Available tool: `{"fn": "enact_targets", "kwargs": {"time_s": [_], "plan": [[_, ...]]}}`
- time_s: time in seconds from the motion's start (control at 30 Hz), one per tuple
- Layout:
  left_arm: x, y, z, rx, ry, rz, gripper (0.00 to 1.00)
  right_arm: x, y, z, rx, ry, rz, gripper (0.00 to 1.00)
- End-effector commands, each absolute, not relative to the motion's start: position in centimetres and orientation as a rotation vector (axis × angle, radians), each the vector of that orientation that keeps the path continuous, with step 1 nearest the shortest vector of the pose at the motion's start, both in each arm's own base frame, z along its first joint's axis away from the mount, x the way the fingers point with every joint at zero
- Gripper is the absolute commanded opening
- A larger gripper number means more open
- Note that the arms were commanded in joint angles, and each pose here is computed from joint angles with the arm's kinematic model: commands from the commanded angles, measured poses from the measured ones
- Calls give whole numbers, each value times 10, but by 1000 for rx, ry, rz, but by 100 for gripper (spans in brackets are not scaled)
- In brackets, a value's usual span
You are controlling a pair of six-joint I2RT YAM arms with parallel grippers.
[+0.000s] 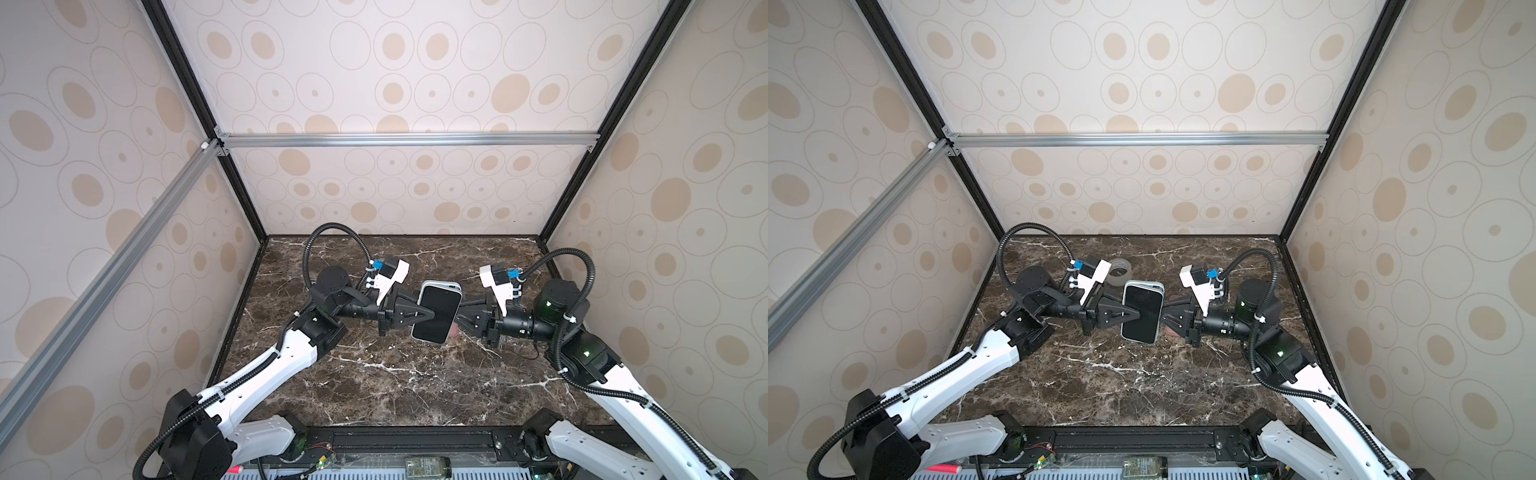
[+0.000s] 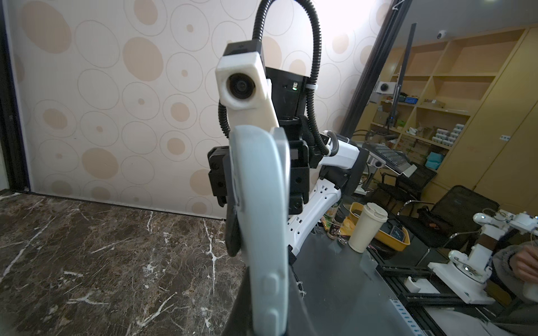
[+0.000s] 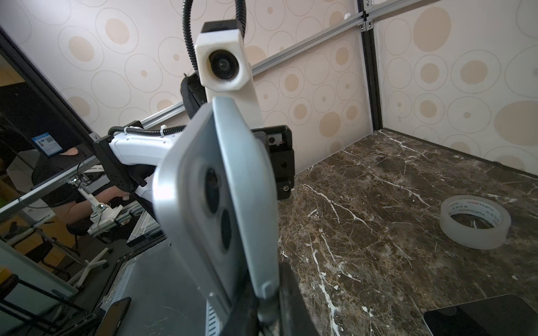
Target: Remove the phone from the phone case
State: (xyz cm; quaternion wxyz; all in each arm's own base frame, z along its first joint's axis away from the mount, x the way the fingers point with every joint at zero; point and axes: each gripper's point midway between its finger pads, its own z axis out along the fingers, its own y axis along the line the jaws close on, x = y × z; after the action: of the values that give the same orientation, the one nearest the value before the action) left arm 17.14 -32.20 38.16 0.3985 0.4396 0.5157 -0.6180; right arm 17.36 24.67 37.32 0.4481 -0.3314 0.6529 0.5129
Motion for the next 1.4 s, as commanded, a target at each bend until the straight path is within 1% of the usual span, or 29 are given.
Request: {"fn": "enact_targets", "kwargs": {"time_s": [0.0,0.2,0.37,0.5,0.7,0.8,1.07,1.3,1.37], "plan": [[198,-322,390,959,1323,-1446,0,163,254,364,-862,1635,1344,7],[215,-317,365,845,1440,-1416,0,164,256,345,-823,1683,1394,0],[223,-314,333,755,1554,-1428,0,170,259,325,-741,1732,1461,0],[226,-308,300,680,1639,-1419,0,177,262,300,-654,1813,1513,0],[221,-299,250,600,1744,-1434,21,191,263,263,-481,1902,1556,0],[218,-296,234,574,1768,-1453,29,195,266,246,-411,1926,1595,0],[216,-297,212,550,1809,-1485,38,202,278,218,-365,1970,1644,0],[221,-292,196,521,1862,-1416,52,205,280,193,-331,2032,1625,0],[222,-290,194,512,1872,-1400,61,205,279,189,-322,2042,1623,0]]}}
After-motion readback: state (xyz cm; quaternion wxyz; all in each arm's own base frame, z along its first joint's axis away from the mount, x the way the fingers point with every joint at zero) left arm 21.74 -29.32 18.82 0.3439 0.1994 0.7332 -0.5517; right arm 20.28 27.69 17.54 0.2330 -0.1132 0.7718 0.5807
